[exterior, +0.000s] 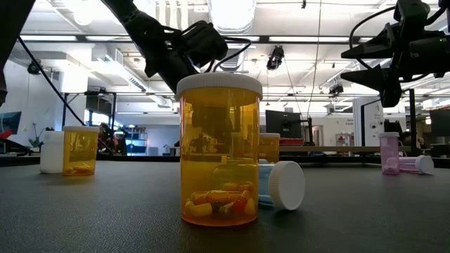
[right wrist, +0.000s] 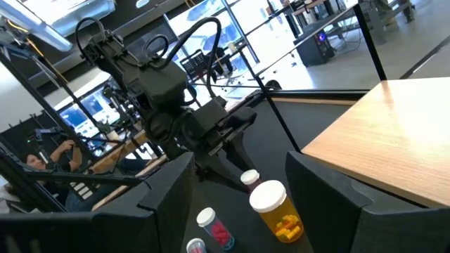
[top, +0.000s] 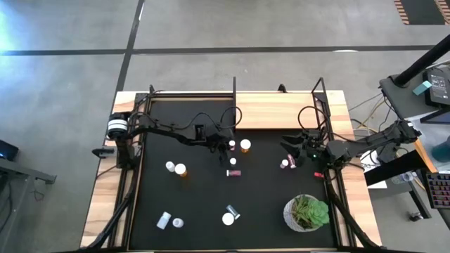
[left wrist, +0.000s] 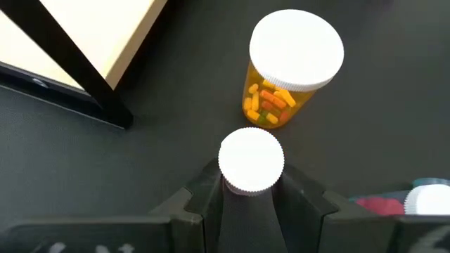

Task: Pick and place medicine bottles onto shelf by color
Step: Move the top pink pill bottle to the center of the table, then put the middle pink pill bottle on the shelf

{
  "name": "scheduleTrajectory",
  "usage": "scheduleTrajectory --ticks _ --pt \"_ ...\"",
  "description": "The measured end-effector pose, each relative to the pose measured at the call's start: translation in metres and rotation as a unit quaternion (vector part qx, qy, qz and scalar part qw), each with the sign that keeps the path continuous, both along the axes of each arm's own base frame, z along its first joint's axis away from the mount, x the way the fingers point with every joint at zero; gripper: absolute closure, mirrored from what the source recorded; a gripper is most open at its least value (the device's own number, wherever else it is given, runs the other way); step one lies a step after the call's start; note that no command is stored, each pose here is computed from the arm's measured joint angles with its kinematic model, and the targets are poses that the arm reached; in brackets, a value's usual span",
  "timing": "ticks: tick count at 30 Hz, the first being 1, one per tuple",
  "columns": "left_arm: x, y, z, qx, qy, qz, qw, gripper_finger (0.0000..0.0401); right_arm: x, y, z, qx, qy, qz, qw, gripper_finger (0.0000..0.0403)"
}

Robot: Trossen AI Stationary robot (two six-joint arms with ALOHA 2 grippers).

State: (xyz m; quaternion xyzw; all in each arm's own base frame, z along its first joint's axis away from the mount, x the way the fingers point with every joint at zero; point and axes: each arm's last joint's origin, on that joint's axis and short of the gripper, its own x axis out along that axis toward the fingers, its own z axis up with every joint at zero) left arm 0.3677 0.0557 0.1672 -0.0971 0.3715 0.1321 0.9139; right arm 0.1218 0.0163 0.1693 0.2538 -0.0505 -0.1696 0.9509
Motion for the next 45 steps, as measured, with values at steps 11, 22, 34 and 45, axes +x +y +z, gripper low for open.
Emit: scheduleTrajectory --ticks 11,22,34,45 --pt "-0.001 0.001 -0.001 -0.004 0.003 0.014 1.0 0.0275 0.0 0.0 0.0 0.0 0.0 0.0 1.0 0.0188" --pt "-0.002 0.002 0.006 -0.031 -0.016 0.045 0.998 0.0238 0.0 0.0 0.0 0.0 0.0 0.0 1.0 0.0188" --pt "-0.009 0.002 0.034 -0.025 -0.052 0.045 0.997 0.0237 0.0 0.0 0.0 0.0 0.0 0.0 1.0 0.0188" --pt "-0.015 0.014 0.056 -0.007 -0.097 0.072 0.993 0.0237 0.0 0.0 0.0 0.0 0.0 0.0 1.0 0.0188"
